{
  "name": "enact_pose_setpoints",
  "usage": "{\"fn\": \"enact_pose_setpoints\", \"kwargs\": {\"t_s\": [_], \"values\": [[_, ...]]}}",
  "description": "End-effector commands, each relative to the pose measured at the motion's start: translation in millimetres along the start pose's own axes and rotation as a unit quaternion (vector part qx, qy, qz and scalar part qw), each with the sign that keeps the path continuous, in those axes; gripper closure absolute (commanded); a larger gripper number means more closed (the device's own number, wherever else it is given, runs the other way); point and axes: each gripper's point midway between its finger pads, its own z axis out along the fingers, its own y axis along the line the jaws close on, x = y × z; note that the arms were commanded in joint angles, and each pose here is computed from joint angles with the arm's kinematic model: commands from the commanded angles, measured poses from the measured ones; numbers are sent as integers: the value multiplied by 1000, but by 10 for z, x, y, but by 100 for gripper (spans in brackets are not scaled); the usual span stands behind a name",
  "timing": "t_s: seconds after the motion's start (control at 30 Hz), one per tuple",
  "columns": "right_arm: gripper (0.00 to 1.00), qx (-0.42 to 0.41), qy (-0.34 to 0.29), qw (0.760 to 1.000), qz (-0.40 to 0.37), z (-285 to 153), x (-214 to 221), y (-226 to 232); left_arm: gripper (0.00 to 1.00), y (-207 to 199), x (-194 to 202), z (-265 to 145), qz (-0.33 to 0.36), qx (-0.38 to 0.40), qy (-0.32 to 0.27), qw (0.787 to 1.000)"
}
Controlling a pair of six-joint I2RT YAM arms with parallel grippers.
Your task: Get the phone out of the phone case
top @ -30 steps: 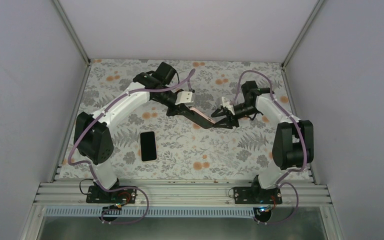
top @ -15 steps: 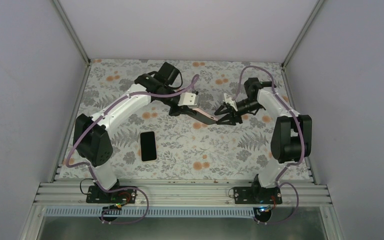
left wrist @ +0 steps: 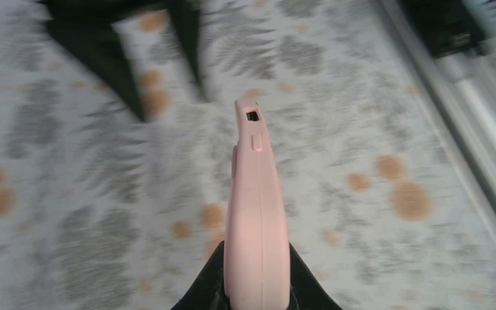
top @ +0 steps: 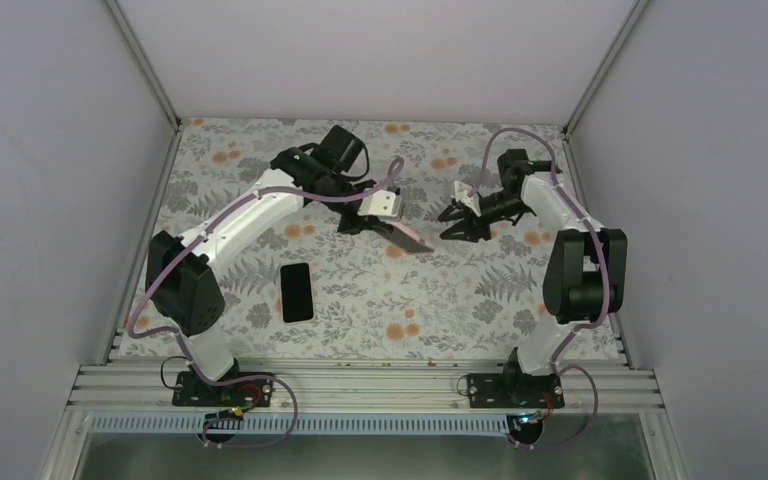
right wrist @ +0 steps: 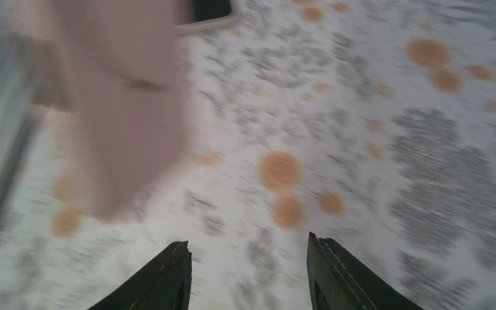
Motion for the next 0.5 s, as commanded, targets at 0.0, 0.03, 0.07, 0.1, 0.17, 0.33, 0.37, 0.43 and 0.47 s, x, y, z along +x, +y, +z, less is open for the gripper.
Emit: {"fn": "enact_pose_setpoints", "kwargs": {"t_s": [0.0, 0.03, 0.07, 0.1, 0.17, 0.33, 0.37, 0.43, 0.47], "values": [[54, 138, 29, 988, -60, -307, 117, -715, 89, -698, -417, -206, -4, 111, -60, 992], [55, 153, 27, 986, -60, -322, 105, -778, 90, -701, -438, -212, -5, 112, -62, 992], [56, 164, 22, 984, -64, -331, 86, -821, 90, -705, -463, -221, -5, 114, -67, 991], [56, 174, 14, 982, -67, -338, 47, -854, 90, -704, -486, -228, -5, 116, -72, 991], [56, 183, 3, 980, -72, -338, -6, -860, 90, -660, -492, -204, -12, 111, -73, 991], [48, 152, 21, 985, -74, -321, 19, -556, 94, -513, -283, -131, -17, 91, -44, 995], [47, 146, 26, 985, -91, -354, -16, -417, 94, -462, -242, -135, -22, 86, -44, 995], [43, 124, 36, 988, -91, -314, 45, -157, 94, -374, -204, -166, -28, 79, -50, 995], [41, 111, 41, 989, -89, -293, 79, -31, 94, -347, -202, -179, -29, 77, -53, 995]]}}
